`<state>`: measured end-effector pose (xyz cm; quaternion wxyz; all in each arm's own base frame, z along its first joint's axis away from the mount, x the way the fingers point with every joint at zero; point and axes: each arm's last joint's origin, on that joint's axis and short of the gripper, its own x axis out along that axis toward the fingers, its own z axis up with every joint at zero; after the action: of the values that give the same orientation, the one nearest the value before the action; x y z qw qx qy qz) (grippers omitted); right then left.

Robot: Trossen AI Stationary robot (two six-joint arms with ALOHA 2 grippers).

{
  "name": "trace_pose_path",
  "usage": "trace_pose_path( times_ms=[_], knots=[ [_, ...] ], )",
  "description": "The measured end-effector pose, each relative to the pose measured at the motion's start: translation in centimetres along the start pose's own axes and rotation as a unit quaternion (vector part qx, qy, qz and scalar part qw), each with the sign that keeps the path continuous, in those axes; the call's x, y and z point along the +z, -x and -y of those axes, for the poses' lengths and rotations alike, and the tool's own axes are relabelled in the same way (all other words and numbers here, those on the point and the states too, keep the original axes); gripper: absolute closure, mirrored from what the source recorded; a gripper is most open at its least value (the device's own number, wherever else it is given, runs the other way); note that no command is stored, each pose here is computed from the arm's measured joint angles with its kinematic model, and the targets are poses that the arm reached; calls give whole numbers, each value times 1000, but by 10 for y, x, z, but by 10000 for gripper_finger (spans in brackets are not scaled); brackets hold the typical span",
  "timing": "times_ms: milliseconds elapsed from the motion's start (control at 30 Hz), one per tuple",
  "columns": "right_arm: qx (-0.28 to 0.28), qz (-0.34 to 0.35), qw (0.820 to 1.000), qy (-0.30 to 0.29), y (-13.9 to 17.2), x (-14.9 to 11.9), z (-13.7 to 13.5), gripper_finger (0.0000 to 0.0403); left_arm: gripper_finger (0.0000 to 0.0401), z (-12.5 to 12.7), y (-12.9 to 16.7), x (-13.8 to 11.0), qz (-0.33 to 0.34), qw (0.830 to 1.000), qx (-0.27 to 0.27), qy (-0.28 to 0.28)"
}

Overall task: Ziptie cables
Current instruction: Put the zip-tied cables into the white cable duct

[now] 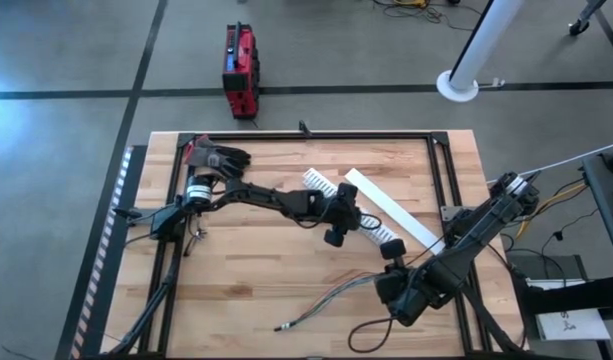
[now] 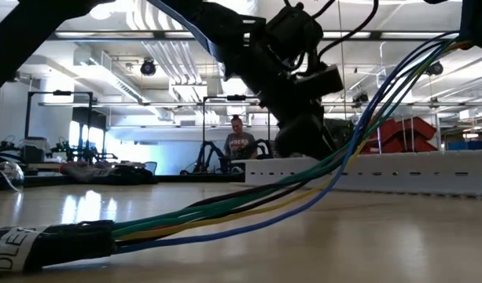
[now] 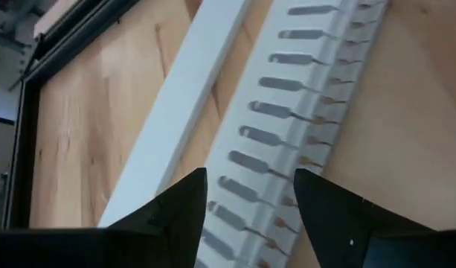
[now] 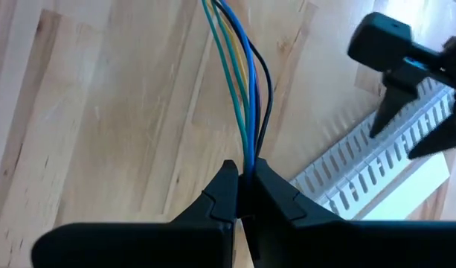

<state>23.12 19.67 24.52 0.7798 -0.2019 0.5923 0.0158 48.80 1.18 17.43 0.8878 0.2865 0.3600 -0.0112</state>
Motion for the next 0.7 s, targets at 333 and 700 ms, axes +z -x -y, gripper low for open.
trace_pose_path(
  times_ms=[333,700],
  knots=[
    [0,-1,1000,4,0,0,0,394,253,10,-32,-17,-15,989,135,-58],
    [0,-1,1000,4,0,0,0,394,344,7,-35,-15,-14,981,183,-59]
  ],
)
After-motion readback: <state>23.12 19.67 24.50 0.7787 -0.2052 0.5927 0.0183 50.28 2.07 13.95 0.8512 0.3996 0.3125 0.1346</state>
